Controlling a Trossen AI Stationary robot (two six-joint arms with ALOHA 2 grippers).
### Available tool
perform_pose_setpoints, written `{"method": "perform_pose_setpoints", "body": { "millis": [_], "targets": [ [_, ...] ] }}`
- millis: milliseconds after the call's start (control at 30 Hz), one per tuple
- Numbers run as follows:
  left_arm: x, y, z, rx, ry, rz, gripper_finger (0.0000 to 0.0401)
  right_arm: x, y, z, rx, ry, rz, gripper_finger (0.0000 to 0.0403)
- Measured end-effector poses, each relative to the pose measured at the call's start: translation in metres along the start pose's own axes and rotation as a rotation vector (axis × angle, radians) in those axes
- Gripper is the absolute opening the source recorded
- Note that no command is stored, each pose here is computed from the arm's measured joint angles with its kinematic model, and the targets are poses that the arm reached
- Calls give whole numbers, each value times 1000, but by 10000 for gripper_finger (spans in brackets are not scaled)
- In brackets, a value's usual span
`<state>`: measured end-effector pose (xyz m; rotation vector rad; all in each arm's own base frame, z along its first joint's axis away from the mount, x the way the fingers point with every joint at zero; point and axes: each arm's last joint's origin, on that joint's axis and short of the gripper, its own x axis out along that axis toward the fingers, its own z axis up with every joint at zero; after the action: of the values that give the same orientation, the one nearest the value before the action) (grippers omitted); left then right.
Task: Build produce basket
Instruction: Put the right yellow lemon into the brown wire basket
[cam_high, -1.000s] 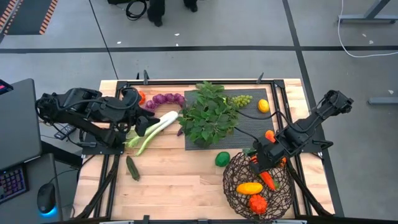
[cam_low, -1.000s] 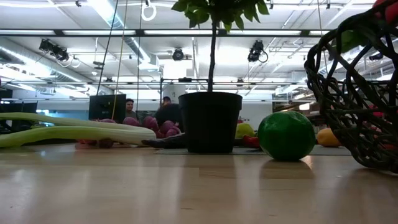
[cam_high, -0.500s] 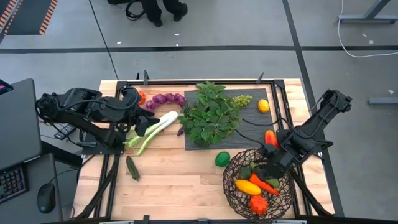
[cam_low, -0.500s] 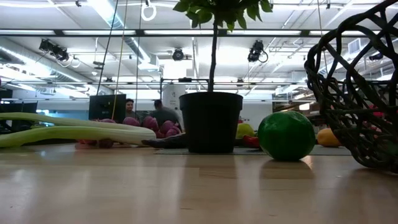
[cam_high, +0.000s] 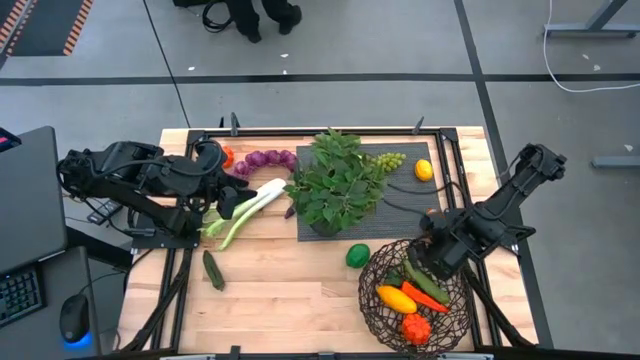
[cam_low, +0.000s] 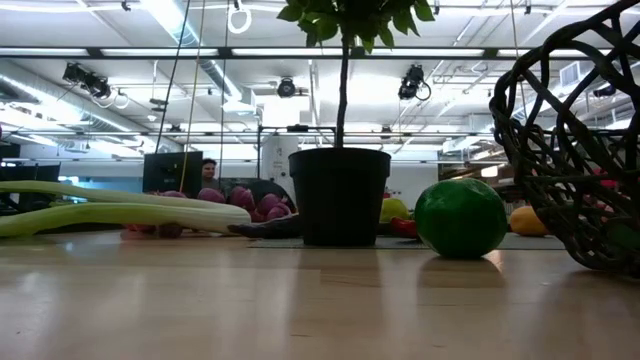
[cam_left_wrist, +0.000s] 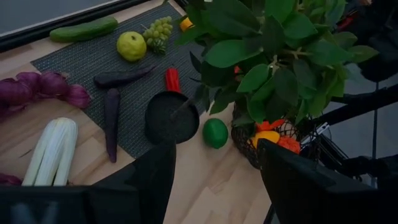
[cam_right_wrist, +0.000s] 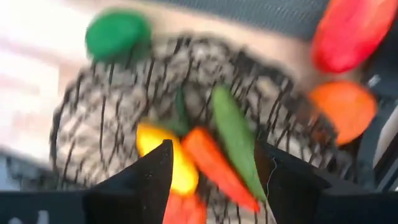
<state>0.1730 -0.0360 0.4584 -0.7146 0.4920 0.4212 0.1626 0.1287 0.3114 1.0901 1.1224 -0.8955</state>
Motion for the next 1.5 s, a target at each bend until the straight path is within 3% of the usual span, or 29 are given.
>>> {"method": "perform_pose_setpoints", "body": {
  "millis": [400,700,867,1000,1300,1500],
  "targets": [
    [0,-1,-2,-38,53,-36,231,-10,-9,40,110,-248,15,289],
    [0,-1,-2,-31,53,-35,231,-33,-24,72,189,-381,194,291],
    [0,-1,-2,-29,51,-34,231,-36,-42,96,248,-452,38,291],
    [3,-3,-1,-30,43,-31,231,-30,-42,116,227,-470,-15,292],
    [7,-12,2,53,24,-103,231,6,-39,161,176,-357,-138,327],
    [7,-13,-1,122,88,-153,231,36,-36,194,141,-279,-199,360]
  ]
}}
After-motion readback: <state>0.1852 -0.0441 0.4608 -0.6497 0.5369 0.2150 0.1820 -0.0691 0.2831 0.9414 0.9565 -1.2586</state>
